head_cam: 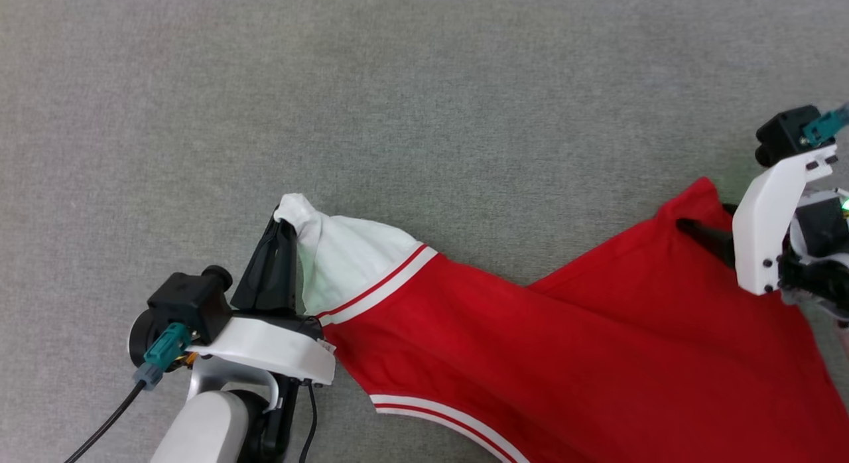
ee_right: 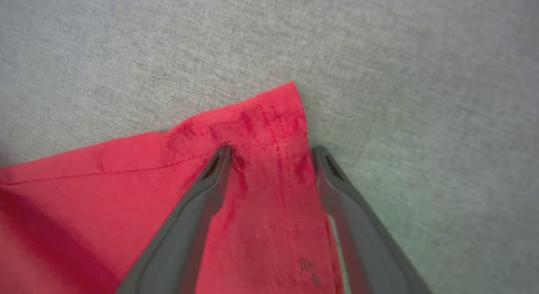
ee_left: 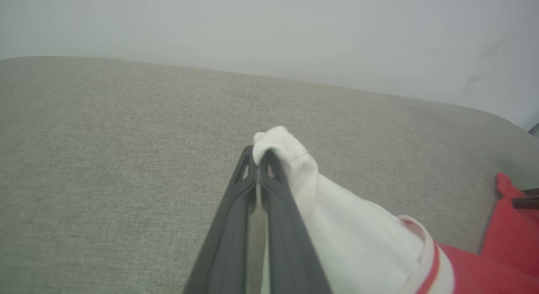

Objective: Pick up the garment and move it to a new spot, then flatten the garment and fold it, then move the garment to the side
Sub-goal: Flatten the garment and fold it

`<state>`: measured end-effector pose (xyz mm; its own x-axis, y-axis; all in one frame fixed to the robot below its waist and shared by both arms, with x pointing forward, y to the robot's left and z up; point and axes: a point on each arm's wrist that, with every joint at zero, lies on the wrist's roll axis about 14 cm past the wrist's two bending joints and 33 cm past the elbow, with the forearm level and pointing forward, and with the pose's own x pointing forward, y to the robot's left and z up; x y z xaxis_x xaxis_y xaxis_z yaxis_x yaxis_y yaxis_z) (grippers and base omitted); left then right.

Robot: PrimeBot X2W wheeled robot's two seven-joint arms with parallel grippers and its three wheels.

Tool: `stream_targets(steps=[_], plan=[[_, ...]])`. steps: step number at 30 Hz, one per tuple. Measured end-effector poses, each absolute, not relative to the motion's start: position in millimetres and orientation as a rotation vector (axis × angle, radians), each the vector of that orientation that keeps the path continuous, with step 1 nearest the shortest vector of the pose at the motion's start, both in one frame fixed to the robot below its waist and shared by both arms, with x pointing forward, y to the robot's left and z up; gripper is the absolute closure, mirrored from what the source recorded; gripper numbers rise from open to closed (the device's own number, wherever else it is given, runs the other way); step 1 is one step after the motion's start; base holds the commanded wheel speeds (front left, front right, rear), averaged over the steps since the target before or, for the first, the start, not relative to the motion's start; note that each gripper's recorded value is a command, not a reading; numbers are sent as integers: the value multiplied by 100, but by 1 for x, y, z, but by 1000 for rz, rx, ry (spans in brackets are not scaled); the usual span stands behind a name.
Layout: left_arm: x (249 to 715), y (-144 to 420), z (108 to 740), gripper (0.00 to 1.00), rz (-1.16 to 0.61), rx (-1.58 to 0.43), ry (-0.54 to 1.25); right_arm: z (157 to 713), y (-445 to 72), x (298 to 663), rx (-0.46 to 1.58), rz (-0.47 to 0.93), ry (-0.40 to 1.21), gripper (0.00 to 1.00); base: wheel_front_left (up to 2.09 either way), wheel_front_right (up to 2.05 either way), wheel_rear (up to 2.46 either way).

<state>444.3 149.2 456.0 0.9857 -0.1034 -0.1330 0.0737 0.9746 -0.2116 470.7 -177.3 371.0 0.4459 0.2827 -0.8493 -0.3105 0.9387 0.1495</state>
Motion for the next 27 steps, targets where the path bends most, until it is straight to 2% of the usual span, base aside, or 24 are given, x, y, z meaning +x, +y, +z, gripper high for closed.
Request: stream_targets(steps=[5,6,7,14,21,27], plan=[[443,153,449,100,-77,-205,158,359,-173,470,-38,389,1121,0,0,0,0],[443,153,450,100,-76,-205,156,359,-171,468,-40,395,1126,60,0,0,0],[442,153,451,100,-76,-204,155,359,-171,466,-37,397,1136,100,0,0,0],[439,159,469,100,-71,-197,106,378,-166,464,-51,415,1059,100,0,0,0],[441,176,513,100,-65,-178,2,437,-174,483,-44,368,810,100,0,0,0],[466,182,582,100,-104,-178,-158,498,-188,497,-14,300,593,100,0,0,0]])
